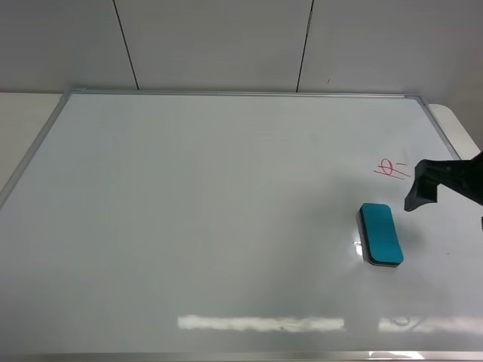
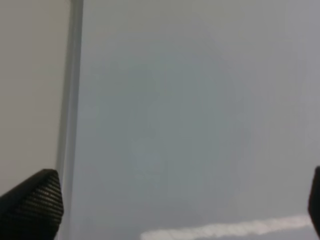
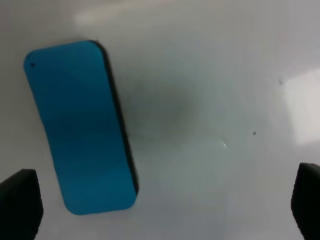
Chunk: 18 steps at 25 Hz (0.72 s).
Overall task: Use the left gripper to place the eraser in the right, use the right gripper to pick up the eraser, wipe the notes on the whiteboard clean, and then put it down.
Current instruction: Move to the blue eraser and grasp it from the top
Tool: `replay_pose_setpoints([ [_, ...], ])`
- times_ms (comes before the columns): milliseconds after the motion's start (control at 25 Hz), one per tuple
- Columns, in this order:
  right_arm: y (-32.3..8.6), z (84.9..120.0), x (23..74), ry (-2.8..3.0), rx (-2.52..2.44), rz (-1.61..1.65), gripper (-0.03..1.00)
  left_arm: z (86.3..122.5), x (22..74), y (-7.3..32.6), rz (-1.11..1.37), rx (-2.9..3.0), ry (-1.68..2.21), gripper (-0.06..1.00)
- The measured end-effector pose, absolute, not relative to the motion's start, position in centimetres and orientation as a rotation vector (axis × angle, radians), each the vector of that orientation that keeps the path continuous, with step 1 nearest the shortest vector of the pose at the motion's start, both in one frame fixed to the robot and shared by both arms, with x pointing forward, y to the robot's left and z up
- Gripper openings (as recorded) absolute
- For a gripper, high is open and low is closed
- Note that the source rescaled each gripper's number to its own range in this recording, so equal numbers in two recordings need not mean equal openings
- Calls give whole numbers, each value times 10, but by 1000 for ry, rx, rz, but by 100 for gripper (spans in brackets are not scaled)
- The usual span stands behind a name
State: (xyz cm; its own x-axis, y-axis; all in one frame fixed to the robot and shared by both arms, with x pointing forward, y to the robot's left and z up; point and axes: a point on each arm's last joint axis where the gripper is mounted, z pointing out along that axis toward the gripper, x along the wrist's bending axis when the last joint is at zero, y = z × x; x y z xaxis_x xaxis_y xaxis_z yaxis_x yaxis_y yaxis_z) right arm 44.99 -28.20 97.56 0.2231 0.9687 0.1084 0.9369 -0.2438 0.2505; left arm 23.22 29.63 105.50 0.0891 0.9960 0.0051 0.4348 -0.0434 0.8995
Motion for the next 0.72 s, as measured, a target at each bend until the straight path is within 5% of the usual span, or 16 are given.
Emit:
replay_pose_setpoints([
  [720, -242, 899, 479, 2016, 2327, 226, 100, 1055, 232, 296, 914, 1592, 1451, 100],
])
